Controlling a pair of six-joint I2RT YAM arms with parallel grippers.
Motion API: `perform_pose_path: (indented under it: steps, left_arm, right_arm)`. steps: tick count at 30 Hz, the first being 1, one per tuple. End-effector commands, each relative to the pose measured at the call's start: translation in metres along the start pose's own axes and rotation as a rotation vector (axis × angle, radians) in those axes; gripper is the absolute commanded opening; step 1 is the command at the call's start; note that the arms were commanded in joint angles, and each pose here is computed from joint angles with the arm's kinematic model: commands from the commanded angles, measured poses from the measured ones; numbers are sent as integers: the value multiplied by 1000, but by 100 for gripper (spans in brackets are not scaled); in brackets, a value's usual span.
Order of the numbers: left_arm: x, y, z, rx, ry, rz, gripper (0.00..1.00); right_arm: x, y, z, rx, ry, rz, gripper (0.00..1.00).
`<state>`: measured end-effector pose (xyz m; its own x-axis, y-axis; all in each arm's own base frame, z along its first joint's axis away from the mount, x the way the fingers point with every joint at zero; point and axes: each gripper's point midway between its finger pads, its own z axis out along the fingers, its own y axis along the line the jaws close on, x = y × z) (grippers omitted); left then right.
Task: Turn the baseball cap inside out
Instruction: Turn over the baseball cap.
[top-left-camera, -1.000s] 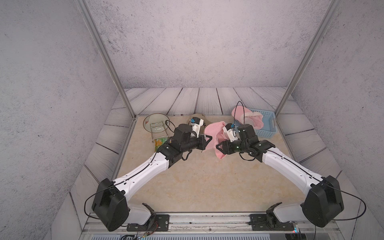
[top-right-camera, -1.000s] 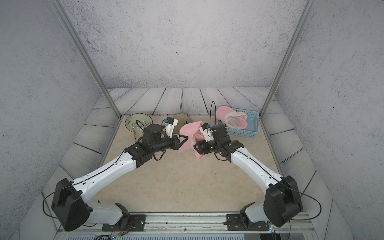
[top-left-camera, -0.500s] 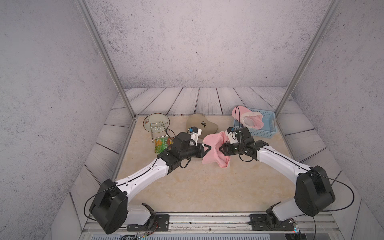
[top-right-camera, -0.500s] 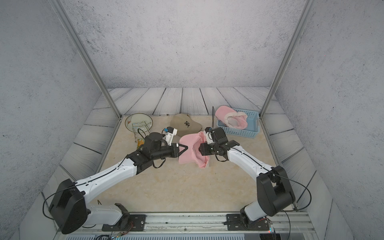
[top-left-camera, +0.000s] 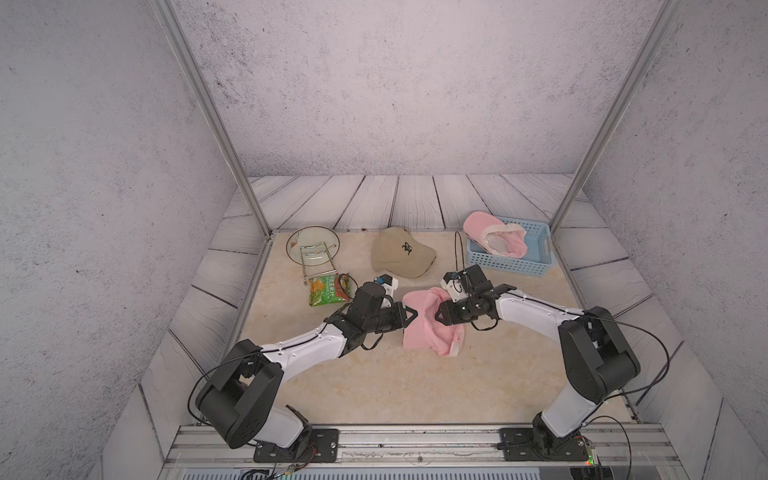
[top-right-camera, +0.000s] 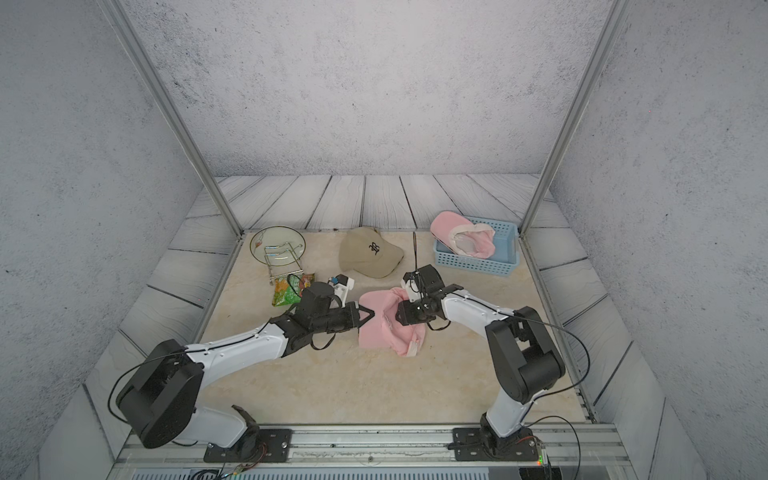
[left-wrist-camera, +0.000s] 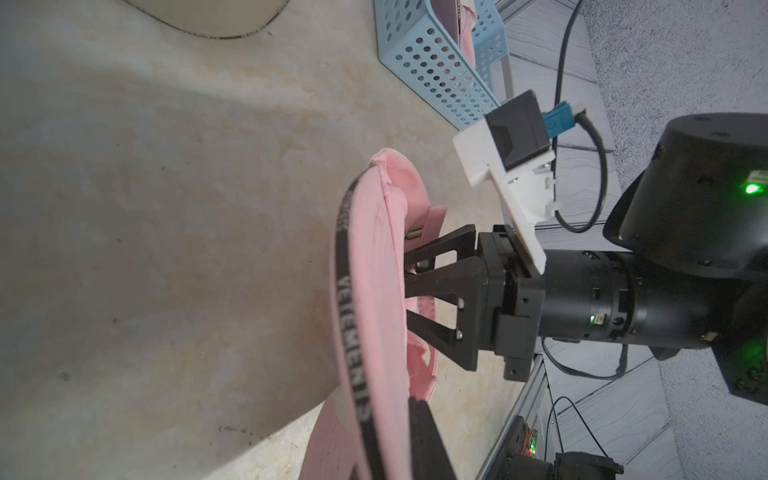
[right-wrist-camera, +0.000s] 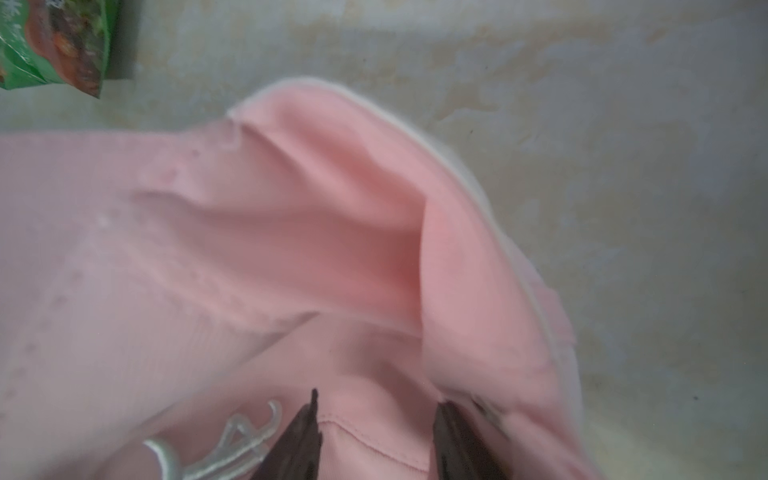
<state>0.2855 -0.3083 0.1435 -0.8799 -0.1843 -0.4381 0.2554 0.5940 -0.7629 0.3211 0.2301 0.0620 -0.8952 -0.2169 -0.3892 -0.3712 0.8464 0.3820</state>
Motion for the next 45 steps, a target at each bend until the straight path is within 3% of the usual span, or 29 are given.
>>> perform_pose_path:
  steps: [1,20,26,29,30,37,45]
  left_arm:
    - [-8,1,1,4,-35,9,0]
    - [-2,22,7,-67,-12,21,0]
    - [0,45,8,-144,-22,21,0]
    - [2,55,9,-162,-15,11,0]
    - [3,58,10,-168,-12,7,0]
    - [0,80,2,-227,-29,-25,0]
    - [-8,93,-22,-292,-72,-5,0]
  right_arm:
    - [12,-13,11,73,48,0,49]
    - [44,-26,51,258,197,-60,51]
    - [54,-19,66,228,226,-72,21]
    - [54,-4,68,145,217,-76,4]
    - [51,3,66,108,201,-80,0]
    - [16,49,19,-127,46,-111,0]
    - [-13,37,-49,-249,-130,-31,0]
